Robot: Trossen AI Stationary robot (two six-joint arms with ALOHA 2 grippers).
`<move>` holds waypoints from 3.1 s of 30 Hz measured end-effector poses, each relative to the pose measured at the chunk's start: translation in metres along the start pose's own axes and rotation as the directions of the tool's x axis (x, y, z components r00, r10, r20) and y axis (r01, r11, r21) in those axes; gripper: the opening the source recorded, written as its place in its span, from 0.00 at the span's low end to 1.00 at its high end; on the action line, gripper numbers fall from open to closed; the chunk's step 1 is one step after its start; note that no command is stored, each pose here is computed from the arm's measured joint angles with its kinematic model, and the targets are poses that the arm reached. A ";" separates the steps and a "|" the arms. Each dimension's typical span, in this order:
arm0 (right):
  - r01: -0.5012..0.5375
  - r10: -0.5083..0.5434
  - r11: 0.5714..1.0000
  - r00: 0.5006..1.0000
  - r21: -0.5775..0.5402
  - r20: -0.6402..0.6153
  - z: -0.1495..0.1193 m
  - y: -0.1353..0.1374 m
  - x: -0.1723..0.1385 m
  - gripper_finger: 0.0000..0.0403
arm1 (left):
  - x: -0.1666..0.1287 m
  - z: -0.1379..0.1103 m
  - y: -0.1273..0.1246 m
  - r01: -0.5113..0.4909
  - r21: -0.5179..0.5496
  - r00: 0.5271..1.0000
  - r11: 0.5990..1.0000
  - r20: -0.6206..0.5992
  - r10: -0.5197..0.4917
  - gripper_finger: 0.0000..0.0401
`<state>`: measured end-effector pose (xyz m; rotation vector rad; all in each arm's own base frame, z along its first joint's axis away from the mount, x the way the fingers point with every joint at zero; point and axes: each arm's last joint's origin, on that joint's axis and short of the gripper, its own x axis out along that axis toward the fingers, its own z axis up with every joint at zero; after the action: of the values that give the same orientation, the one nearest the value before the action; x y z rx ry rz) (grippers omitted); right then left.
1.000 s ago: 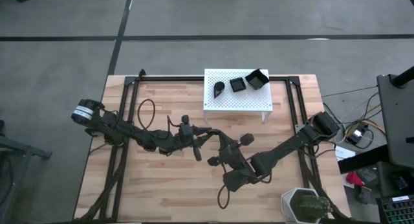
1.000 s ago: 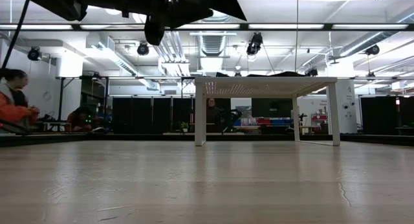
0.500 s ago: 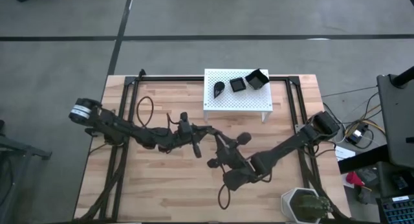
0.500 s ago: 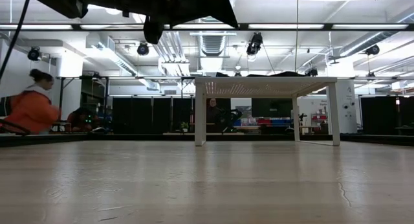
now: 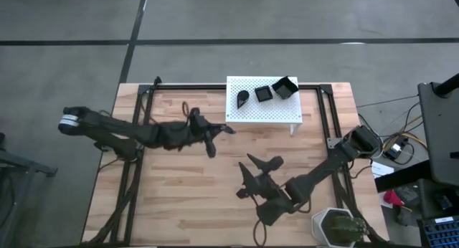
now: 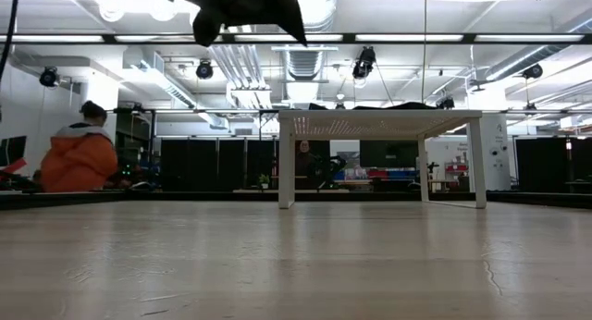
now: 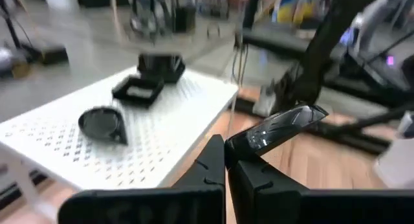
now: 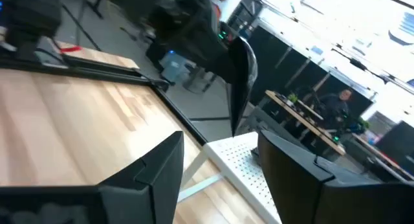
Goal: Pick & Place Mini shaped plates
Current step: Stack the drop shaped plate on top of the drop shaped plate on the shelf
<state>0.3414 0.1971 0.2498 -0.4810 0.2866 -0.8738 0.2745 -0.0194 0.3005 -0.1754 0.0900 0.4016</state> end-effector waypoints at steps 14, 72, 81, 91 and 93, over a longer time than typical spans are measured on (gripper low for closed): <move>-0.072 0.070 0.996 0.997 0.043 0.034 -0.012 0.007 -0.028 0.48 | 0.030 0.075 0.078 0.059 -0.209 0.936 0.976 -0.328 -0.127 0.00; -0.109 0.110 0.987 0.994 0.118 0.000 -0.070 0.011 -0.027 0.40 | 0.155 0.098 0.193 -0.058 -0.451 0.718 0.890 -0.639 -0.277 0.01; -0.110 0.111 0.987 0.994 0.121 0.000 -0.070 0.011 -0.027 0.37 | 0.157 0.096 0.185 -0.039 -0.435 0.712 0.900 -0.644 -0.280 0.01; -0.113 0.115 0.983 0.993 0.146 -0.001 -0.070 0.011 -0.027 0.38 | 0.158 0.095 0.182 -0.046 -0.407 0.712 0.912 -0.654 -0.256 0.01; -0.115 0.116 0.983 0.993 0.146 0.000 -0.070 0.011 -0.028 0.38 | 0.158 0.095 0.182 -0.047 -0.403 0.707 0.914 -0.659 -0.254 0.01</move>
<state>0.3014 0.2052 0.1858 -0.3220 0.2536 -0.7774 0.3519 0.2231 0.3464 -0.7367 0.7656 0.2095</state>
